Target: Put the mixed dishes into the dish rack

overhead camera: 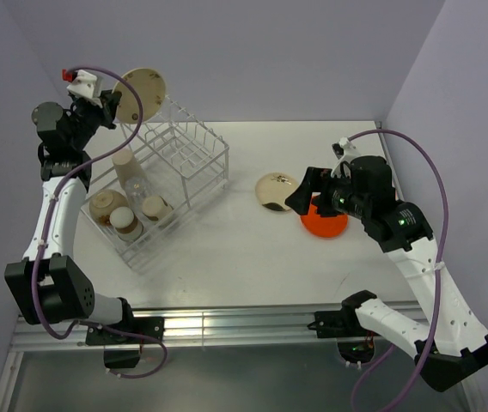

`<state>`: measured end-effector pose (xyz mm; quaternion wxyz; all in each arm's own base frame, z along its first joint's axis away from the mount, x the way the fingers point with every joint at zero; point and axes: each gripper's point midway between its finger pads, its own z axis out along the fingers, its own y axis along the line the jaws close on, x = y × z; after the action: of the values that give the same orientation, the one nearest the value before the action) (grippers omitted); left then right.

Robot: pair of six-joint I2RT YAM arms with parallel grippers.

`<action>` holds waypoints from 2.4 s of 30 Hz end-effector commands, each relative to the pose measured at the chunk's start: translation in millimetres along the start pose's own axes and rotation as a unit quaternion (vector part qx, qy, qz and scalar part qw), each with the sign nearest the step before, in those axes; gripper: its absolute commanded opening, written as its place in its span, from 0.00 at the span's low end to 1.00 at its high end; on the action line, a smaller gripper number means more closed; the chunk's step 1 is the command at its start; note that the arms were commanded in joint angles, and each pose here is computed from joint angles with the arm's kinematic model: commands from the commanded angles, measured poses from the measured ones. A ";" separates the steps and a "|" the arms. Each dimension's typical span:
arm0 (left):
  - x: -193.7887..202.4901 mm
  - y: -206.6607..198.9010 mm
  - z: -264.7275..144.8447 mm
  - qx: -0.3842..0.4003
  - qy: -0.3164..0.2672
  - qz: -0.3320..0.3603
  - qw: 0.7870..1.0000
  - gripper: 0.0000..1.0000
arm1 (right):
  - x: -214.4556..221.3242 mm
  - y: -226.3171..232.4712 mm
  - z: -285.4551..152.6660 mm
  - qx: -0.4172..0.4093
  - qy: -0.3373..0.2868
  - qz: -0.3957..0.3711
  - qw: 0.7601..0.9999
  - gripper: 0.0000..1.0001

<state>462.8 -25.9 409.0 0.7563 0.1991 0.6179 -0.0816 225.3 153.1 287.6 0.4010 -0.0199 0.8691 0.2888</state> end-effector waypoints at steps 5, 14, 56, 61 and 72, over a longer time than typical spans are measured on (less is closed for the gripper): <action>-36.2 1.6 10.9 0.012 -0.054 0.015 0.998 0.00 | -6.1 -1.9 -3.2 0.005 -0.018 -0.005 1.000 0.91; -8.4 -6.3 27.3 0.017 -0.031 0.009 0.999 0.00 | -6.8 -1.5 -0.4 0.004 -0.016 -0.002 1.000 0.91; 67.1 -16.9 43.2 0.019 0.045 -0.044 0.998 0.13 | 1.0 -8.7 -1.4 0.009 -0.012 0.000 1.000 0.91; 65.6 -15.4 37.6 0.004 0.039 -0.047 0.998 0.32 | 1.5 -9.3 -2.5 0.009 -0.011 0.000 1.000 0.91; 68.1 -11.1 30.5 -0.018 0.042 -0.049 0.998 0.62 | 3.1 -6.9 -3.7 0.001 -0.010 0.003 1.000 0.91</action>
<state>509.9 -43.5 309.0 0.6938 0.1641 0.6922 -0.1121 224.0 147.0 279.0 0.3977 -0.0104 0.8723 0.2844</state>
